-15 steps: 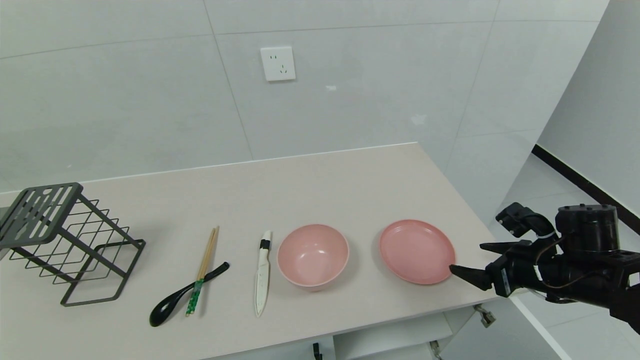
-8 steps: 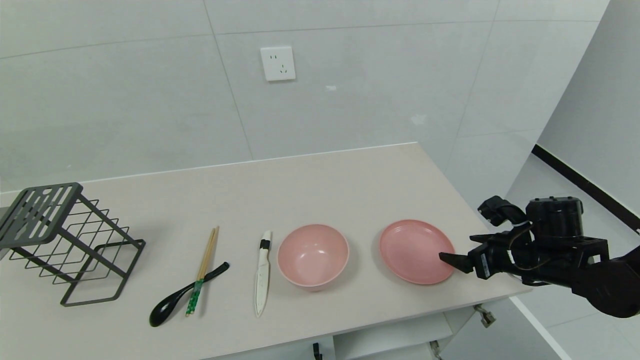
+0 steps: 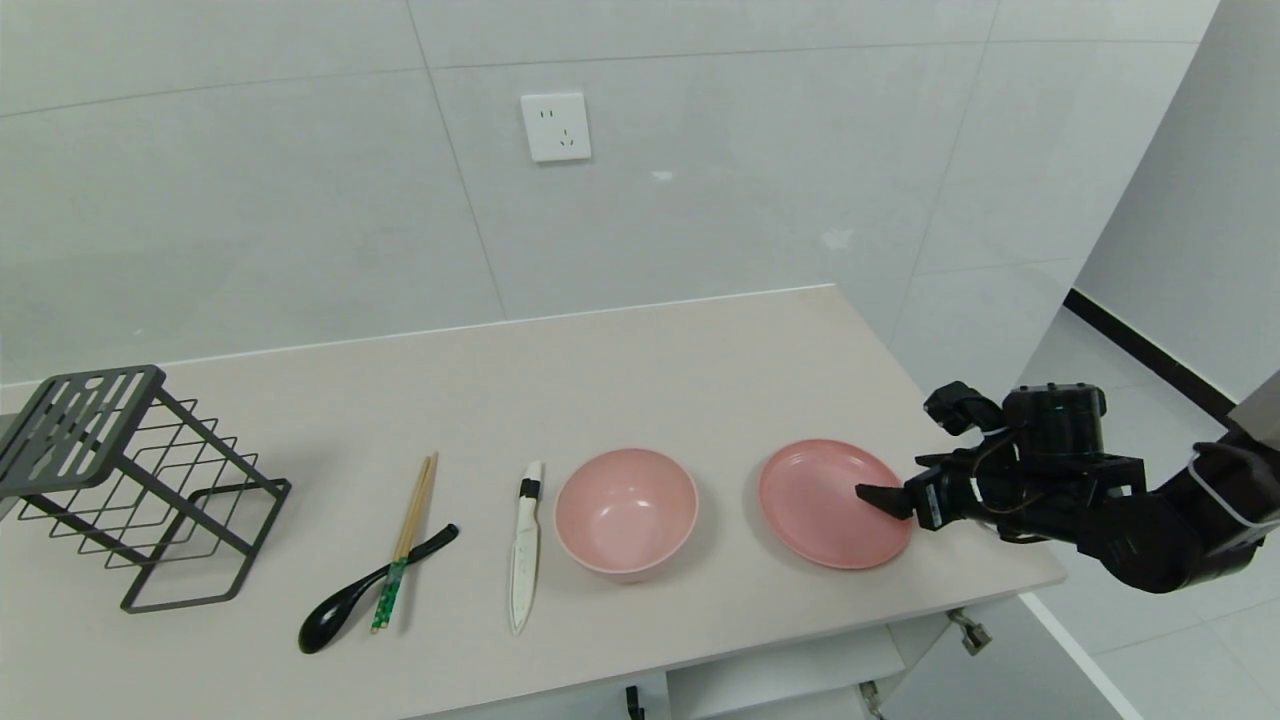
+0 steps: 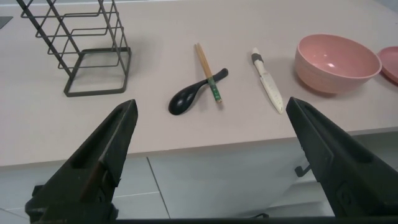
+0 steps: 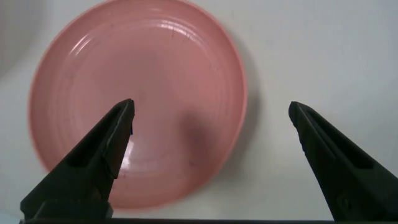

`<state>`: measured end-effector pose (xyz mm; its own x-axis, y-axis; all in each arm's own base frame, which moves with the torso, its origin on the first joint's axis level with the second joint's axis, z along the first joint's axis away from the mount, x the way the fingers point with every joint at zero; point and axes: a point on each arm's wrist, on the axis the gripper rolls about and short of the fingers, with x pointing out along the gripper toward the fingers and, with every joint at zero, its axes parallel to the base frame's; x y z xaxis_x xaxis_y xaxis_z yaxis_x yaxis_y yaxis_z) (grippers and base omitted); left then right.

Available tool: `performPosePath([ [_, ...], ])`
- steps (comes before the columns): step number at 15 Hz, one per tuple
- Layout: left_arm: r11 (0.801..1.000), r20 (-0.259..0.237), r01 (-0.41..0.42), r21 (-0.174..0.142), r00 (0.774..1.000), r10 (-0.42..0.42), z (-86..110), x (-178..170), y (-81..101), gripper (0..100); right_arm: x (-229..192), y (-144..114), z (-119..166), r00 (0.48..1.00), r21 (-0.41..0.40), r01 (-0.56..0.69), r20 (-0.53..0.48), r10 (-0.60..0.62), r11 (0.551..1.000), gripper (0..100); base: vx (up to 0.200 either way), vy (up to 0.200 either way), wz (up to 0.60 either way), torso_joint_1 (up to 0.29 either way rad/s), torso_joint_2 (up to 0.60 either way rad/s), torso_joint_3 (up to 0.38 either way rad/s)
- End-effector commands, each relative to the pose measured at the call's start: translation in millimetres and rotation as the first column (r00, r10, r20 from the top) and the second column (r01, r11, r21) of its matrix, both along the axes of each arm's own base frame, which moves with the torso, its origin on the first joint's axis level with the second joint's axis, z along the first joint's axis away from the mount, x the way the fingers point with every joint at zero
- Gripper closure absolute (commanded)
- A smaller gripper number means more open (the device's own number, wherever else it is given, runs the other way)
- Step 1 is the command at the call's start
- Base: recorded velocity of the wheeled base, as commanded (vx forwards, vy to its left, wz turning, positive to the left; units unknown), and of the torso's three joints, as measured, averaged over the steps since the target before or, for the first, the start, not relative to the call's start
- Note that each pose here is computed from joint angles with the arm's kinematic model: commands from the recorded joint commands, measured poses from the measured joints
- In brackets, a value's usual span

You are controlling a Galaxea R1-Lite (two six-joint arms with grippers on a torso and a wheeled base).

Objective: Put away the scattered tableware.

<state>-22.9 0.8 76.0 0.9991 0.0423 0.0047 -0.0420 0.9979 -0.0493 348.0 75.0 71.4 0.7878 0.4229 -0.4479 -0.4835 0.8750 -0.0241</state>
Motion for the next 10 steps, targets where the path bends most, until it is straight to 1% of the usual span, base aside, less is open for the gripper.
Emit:
performPosePath([
  [1,1.000,0.000,-0.001,0.000,1.000,0.001,-0.1,0,0.0,0,15,3,-13,1.000,0.001,0.003,-0.006,-0.003,1.000,0,0.000,0.000,0.00,0.000,0.00,0.000],
  [5,1.000,0.000,-0.001,0.000,1.000,0.001,-0.1,0,0.0,0,24,10,-23,1.000,0.018,0.001,-0.014,0.000,1.000,0,0.000,0.000,0.00,0.000,0.00,0.000],
  [10,1.000,0.001,0.001,0.000,1.000,-0.001,0.3,0,0.0,0,21,21,-25,0.999,0.017,-0.028,-0.020,0.029,0.999,0,0.000,0.000,0.00,0.000,0.00,0.000],
])
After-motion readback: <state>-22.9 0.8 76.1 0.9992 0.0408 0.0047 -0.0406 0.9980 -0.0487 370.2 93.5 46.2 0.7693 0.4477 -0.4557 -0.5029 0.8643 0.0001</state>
